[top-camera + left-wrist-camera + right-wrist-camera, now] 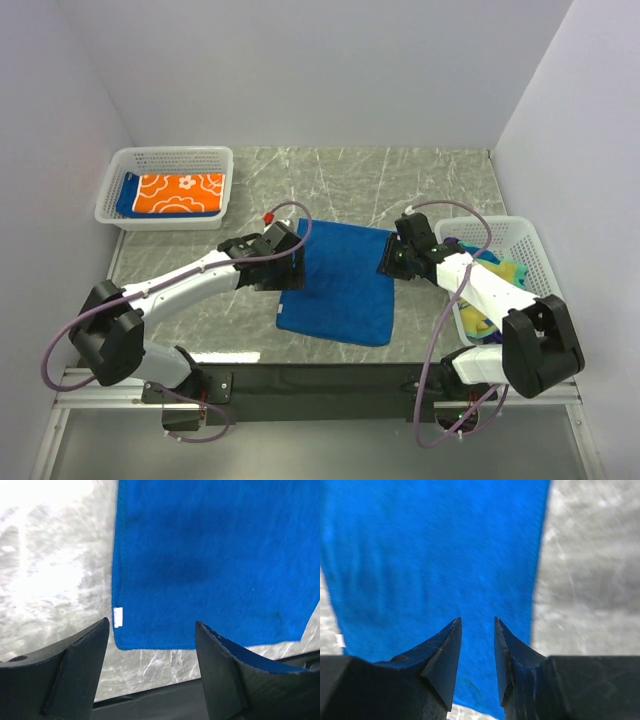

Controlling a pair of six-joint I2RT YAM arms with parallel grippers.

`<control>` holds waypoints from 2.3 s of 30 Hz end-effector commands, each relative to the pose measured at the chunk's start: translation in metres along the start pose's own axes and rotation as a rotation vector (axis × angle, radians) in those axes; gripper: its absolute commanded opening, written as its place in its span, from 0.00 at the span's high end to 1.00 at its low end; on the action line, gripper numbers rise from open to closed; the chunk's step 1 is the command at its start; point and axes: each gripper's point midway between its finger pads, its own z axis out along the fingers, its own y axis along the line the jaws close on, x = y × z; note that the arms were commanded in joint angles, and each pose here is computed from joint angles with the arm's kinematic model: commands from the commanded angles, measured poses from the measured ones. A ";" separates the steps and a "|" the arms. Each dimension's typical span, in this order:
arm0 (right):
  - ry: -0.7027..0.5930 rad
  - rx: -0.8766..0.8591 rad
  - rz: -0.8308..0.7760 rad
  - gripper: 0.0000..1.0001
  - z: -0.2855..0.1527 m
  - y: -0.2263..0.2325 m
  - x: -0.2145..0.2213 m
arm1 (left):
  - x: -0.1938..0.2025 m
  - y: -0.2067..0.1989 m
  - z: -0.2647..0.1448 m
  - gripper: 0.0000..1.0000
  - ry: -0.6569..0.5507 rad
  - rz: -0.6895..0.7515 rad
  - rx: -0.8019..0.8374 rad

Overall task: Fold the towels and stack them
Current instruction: Fold the towel

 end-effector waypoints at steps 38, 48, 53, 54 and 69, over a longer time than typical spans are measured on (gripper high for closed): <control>-0.072 -0.204 -0.500 0.56 0.032 0.059 -0.122 | -0.084 0.049 0.016 0.23 -0.089 0.089 -0.040; 0.101 -0.238 -0.709 0.48 0.069 0.042 -0.129 | -0.168 0.059 0.062 0.08 -0.091 0.279 0.061; 0.175 -0.252 -0.778 0.46 0.081 0.031 -0.123 | -0.181 0.064 0.073 0.01 -0.109 0.392 0.095; 0.165 -0.263 -0.788 0.46 0.080 0.035 -0.130 | -0.182 0.065 0.075 0.01 -0.109 0.435 0.100; 0.317 -0.308 -0.861 0.55 0.097 0.031 -0.120 | -0.189 0.049 0.102 0.02 -0.058 0.574 0.231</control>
